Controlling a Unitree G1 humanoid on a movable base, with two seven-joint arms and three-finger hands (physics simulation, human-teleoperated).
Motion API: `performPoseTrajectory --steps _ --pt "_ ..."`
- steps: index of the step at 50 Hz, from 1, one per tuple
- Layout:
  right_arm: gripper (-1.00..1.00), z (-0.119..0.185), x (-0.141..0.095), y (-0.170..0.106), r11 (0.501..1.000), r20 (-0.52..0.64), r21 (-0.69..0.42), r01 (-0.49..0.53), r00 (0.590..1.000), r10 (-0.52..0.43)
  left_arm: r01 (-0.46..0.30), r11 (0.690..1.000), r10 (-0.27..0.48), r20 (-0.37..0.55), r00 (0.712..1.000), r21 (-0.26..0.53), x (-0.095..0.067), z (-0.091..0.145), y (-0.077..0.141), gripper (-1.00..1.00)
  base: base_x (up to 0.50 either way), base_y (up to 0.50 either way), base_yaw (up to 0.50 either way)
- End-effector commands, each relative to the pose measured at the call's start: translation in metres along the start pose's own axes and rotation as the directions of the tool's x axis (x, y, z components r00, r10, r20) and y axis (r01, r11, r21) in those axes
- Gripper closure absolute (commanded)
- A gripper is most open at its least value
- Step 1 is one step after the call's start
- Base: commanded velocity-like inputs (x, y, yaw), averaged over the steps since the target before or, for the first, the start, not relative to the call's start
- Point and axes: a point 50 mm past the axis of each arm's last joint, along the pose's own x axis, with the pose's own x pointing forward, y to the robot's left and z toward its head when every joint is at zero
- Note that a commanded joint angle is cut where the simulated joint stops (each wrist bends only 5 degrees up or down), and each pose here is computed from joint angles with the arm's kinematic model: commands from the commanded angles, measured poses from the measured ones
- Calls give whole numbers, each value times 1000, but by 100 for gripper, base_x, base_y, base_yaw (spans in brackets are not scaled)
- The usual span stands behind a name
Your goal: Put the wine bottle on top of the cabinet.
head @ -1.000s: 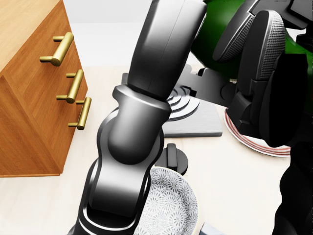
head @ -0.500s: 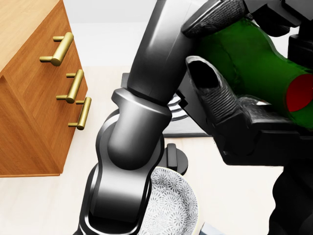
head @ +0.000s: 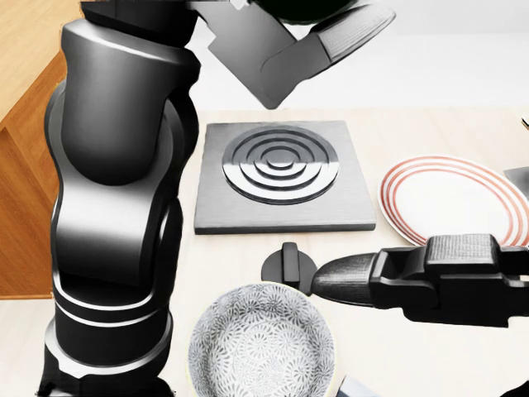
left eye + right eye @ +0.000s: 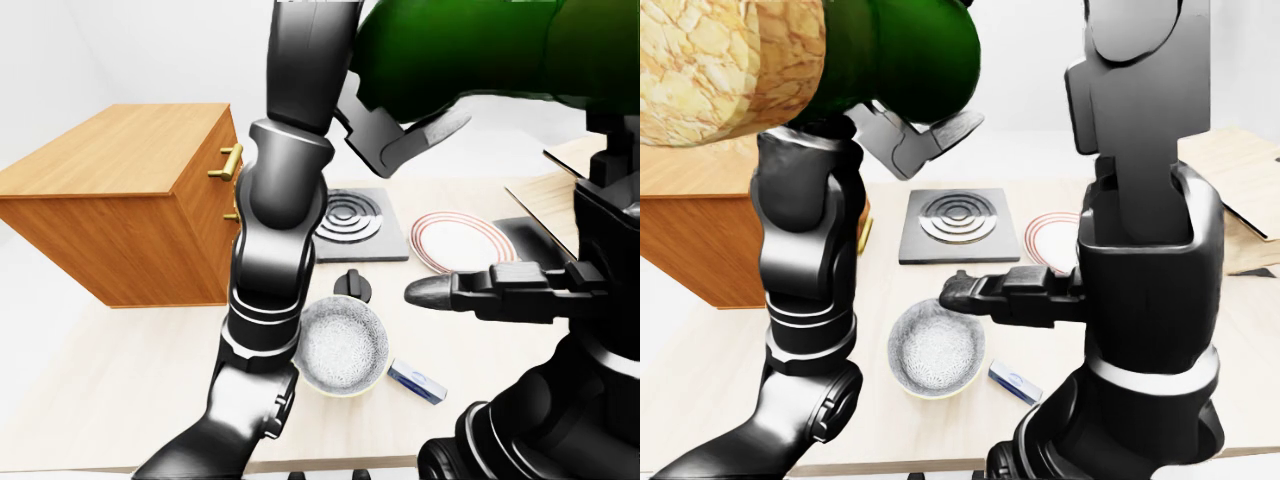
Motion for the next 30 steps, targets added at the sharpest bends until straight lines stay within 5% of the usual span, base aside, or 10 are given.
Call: performPoseTrajectory --steps 1,13,18,30 --pt "-100 -28 -22 -11 965 -439 -261 -10 892 -109 -136 990 142 255 957 -39 46 60 63 100 0 0 0" --pt "-100 -32 -34 -8 981 -463 -193 -23 883 -71 -221 974 221 339 914 -41 81 107 129 100 0 0 0" --pt "-100 -33 -35 -8 984 -458 -176 -18 887 -66 -264 964 242 335 910 21 88 119 159 100 0 0 0" --pt "-100 -31 -33 -7 988 -433 -153 -10 899 -58 -367 922 345 171 923 121 79 96 224 100 0 0 0"
